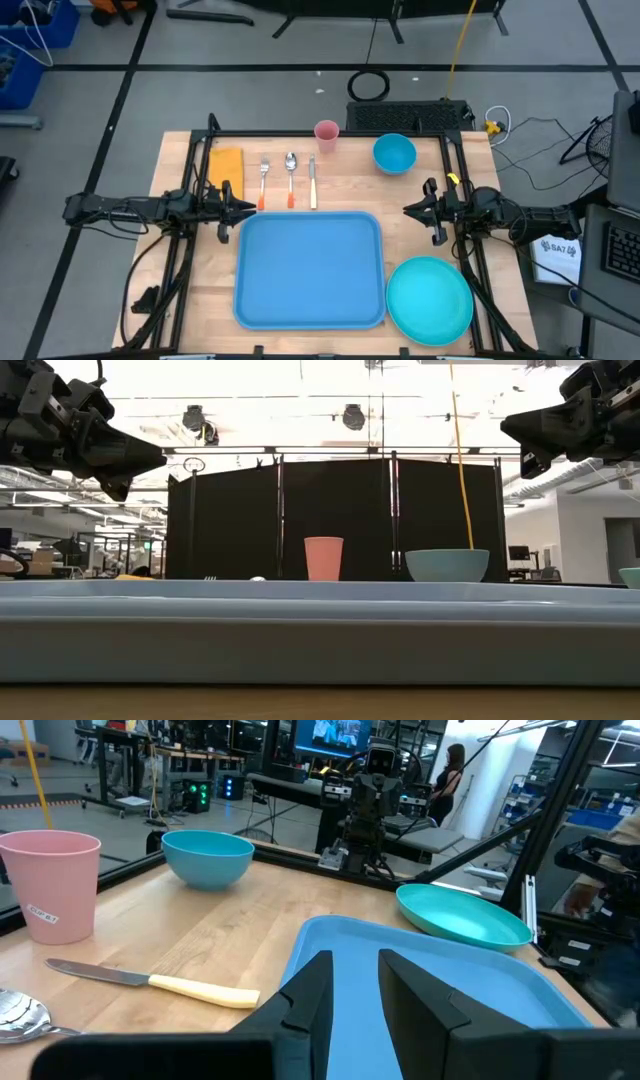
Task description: Set up tray
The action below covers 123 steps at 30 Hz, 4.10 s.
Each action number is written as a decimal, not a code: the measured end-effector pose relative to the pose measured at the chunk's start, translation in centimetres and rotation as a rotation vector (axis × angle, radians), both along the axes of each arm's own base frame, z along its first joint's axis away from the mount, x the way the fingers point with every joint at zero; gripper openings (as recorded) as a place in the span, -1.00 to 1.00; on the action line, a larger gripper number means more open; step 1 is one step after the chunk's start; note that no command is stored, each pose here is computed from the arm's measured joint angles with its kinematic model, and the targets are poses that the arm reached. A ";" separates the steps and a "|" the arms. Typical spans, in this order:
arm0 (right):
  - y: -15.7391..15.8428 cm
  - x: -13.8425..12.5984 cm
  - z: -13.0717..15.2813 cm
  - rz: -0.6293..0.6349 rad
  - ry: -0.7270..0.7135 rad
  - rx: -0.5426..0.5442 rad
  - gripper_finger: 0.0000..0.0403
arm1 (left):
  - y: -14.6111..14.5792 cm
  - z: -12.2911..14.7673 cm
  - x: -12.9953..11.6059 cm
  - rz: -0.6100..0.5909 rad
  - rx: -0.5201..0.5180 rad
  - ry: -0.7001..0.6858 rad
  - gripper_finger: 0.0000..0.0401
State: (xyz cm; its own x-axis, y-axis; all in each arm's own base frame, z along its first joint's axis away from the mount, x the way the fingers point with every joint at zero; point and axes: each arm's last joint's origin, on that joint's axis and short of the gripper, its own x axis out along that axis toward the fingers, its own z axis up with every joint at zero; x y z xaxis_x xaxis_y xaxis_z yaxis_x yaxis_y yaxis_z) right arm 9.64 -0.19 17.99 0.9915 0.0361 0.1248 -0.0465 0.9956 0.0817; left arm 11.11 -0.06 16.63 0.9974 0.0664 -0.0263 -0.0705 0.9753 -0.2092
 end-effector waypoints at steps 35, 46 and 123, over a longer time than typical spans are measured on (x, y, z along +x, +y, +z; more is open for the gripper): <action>0.0 0.0 0.0 0.000 0.000 0.000 -0.83 | 0.0 0.0 0.0 0.000 0.000 0.000 -0.56; 0.0 0.0 0.0 0.000 0.000 0.000 -0.83 | 0.0 0.0 0.0 0.000 0.000 0.000 -0.56; -17.5 19.1 14.4 -0.718 0.694 0.067 -0.83 | 0.8 -0.6 -0.1 0.193 -0.007 0.058 -0.56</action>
